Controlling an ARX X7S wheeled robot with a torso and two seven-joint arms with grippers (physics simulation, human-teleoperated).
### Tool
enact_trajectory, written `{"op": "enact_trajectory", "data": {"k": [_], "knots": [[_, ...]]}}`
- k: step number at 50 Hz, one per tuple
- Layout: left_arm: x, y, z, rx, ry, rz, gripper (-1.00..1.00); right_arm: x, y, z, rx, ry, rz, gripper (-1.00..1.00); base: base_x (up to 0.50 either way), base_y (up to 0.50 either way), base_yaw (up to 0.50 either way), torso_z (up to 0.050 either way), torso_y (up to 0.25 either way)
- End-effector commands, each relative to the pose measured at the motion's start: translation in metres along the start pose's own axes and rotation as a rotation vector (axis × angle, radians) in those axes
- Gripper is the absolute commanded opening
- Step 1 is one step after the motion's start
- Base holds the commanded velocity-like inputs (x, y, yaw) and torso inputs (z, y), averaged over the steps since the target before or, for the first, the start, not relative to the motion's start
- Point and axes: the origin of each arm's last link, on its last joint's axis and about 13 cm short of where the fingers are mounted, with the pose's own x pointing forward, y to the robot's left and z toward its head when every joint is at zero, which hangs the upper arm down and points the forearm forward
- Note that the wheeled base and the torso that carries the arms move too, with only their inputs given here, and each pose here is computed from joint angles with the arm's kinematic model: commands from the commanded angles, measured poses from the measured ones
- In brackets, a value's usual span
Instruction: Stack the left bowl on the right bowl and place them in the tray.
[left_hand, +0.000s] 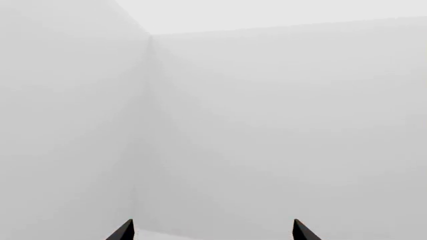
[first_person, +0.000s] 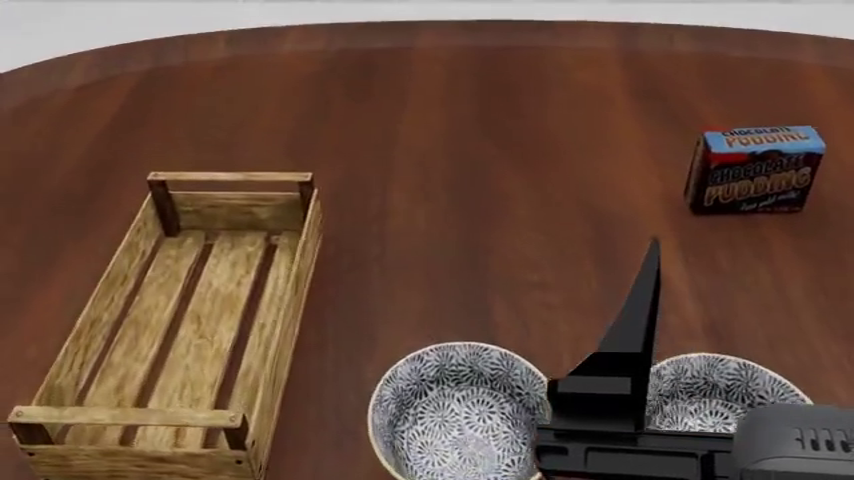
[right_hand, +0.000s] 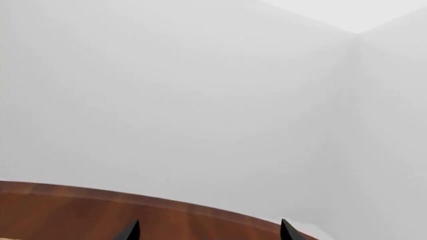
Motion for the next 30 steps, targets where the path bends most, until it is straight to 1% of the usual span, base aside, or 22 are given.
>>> {"op": "enact_trajectory", "data": {"k": [1,14,30], "knots": [[-0.0005,0.0001,0.0008,-0.005,-0.005,0.002,1.00,-0.0009,0.0003,0.0009,-0.006,0.001,0.003,1.00,0.47,0.41,0.00,0.000,0.000],[0.0000,-0.0006,0.0002,-0.003,-0.003,0.002,1.00,-0.0007,-0.0003,0.0002,0.007,0.001,-0.005,1.00,0.47,0.41,0.00,0.000,0.002],[-0.0003,-0.0004,0.0011,0.005,-0.003,-0.008,1.00,-0.0010,-0.0023,-0.0019,0.011,0.009,-0.013,1.00,0.47,0.31,0.00,0.000,0.001]]}}
